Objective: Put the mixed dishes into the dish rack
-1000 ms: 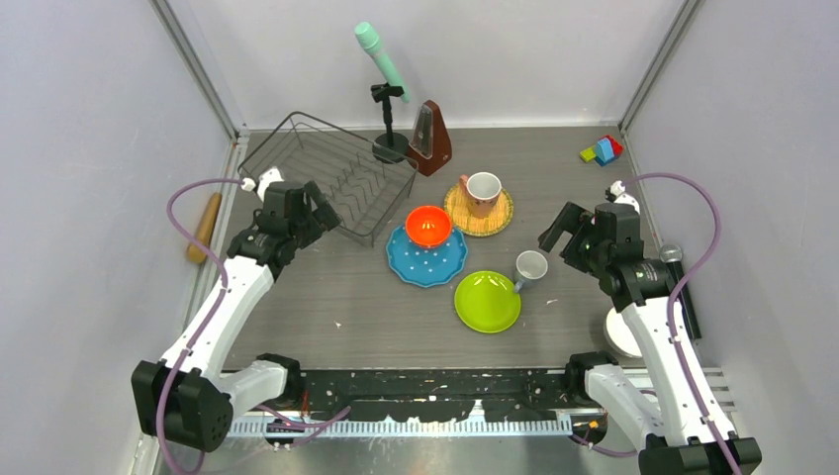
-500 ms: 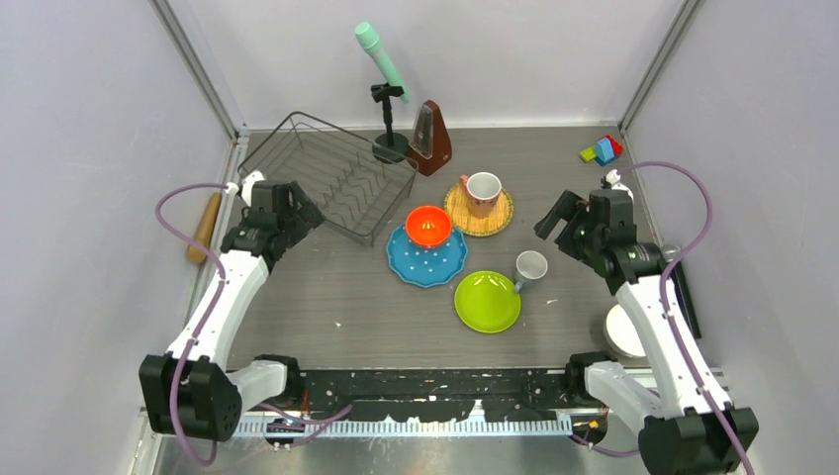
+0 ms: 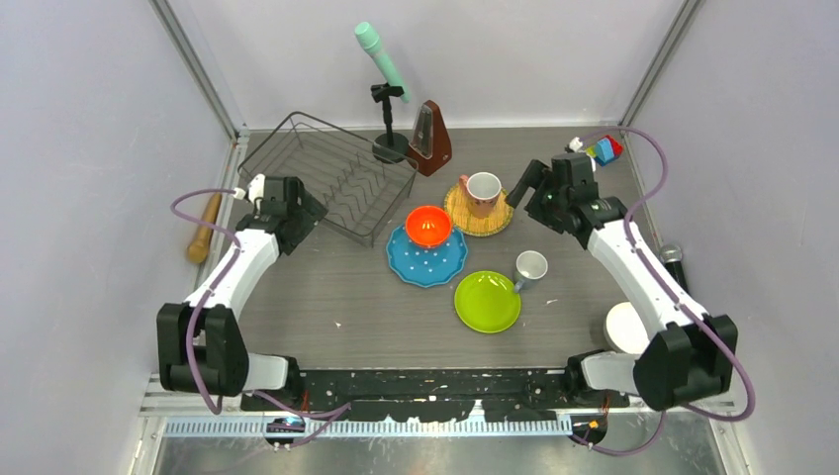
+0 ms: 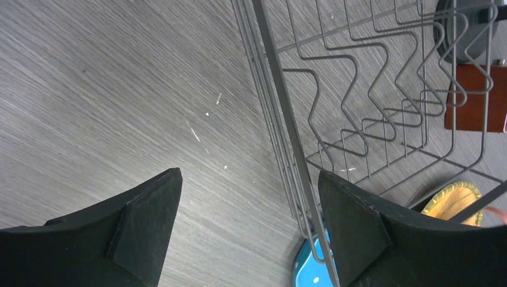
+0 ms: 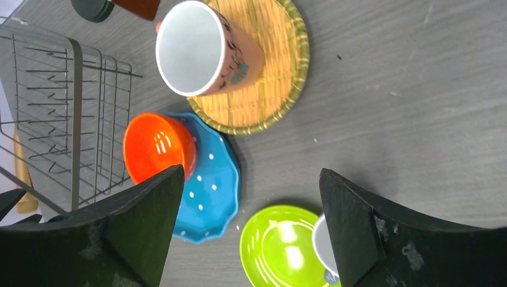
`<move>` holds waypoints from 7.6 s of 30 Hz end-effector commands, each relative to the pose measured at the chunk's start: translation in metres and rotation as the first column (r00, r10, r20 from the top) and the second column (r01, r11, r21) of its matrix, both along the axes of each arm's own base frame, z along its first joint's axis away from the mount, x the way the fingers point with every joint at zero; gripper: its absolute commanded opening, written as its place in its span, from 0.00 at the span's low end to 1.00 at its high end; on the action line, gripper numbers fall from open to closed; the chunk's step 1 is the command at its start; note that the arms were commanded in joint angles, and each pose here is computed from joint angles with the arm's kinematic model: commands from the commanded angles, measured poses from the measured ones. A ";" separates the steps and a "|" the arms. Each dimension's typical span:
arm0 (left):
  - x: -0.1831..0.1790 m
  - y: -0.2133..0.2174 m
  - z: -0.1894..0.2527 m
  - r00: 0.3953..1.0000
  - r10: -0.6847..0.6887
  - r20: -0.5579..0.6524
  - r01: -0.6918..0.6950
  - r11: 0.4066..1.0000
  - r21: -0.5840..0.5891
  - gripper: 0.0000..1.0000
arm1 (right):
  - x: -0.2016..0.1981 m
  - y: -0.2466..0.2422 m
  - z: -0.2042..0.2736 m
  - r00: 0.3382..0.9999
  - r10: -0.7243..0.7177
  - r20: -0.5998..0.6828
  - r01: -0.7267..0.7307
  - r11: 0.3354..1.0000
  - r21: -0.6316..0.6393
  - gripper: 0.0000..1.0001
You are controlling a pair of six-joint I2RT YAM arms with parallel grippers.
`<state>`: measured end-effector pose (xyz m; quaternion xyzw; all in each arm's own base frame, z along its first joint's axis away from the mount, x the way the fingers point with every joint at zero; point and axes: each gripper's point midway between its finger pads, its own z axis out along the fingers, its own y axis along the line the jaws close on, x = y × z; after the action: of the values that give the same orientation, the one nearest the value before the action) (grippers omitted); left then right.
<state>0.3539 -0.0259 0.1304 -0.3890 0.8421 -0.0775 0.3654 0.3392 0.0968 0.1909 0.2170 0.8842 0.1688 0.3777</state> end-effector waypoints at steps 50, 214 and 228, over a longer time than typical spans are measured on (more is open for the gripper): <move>-0.025 0.022 0.009 0.948 0.318 0.005 -0.316 0.945 -0.084 0.00 | 0.098 0.039 0.015 0.990 -0.075 0.122 0.085 0.994 -0.073 0.00; -0.059 -0.195 0.176 0.892 -0.379 0.247 0.432 0.553 -0.712 0.00 | -0.010 0.180 0.171 0.052 0.511 0.858 -0.424 0.789 -0.444 0.75; 0.007 -0.071 0.172 0.832 -0.373 0.410 0.335 0.928 0.165 0.00 | -0.013 0.142 0.152 0.394 0.463 0.794 -0.410 0.862 -0.299 0.82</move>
<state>0.3332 -0.1353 0.2643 -0.2596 0.8472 -0.2781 0.3708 0.3246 0.2521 0.3331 -0.1973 0.5687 0.3259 0.7290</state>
